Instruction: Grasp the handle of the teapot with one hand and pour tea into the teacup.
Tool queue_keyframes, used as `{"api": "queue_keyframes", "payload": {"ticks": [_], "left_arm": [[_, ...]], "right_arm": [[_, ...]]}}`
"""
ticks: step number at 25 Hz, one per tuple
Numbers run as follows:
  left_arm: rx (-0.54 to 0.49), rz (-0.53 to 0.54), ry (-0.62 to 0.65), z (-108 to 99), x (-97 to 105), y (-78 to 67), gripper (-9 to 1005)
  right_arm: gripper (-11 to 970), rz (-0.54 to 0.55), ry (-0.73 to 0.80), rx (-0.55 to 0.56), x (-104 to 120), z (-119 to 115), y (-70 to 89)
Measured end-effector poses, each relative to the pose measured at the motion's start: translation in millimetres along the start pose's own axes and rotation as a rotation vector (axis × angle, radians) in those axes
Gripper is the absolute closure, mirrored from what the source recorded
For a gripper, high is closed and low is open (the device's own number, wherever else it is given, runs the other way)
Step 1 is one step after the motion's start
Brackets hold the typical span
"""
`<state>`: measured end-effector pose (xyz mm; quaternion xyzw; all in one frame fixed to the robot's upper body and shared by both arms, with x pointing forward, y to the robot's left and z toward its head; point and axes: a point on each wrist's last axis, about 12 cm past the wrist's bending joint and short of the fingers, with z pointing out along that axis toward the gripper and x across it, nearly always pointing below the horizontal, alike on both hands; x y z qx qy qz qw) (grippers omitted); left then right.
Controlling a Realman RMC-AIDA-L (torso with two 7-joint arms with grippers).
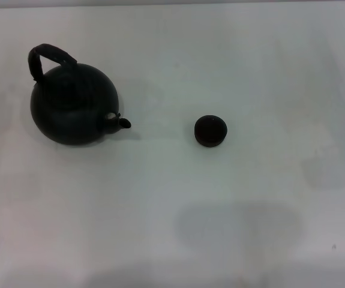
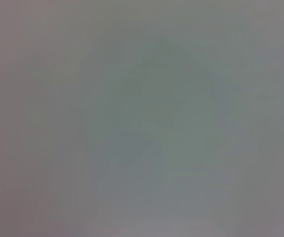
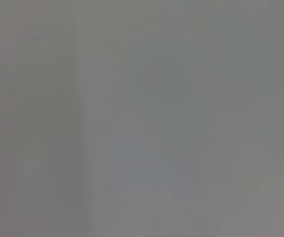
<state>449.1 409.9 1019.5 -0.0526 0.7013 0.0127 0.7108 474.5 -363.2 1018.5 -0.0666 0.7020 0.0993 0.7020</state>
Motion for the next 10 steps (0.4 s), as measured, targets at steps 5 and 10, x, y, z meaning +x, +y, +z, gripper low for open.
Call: {"api": "queue_keyframes", "payload": {"ticks": [5,10], "left_arm": [[0.002,0.001,-0.014,-2.1,-1.4,0.5,255],[-0.007,0.015,0.002,1.8,0.2,0.2,255]], "right_arm": [[134,-0.005,-0.013,0.005,-2.4,0.5,-1.8],[134,-0.005,-0.022,0.013,-3.2,1.5,-1.9]]}}
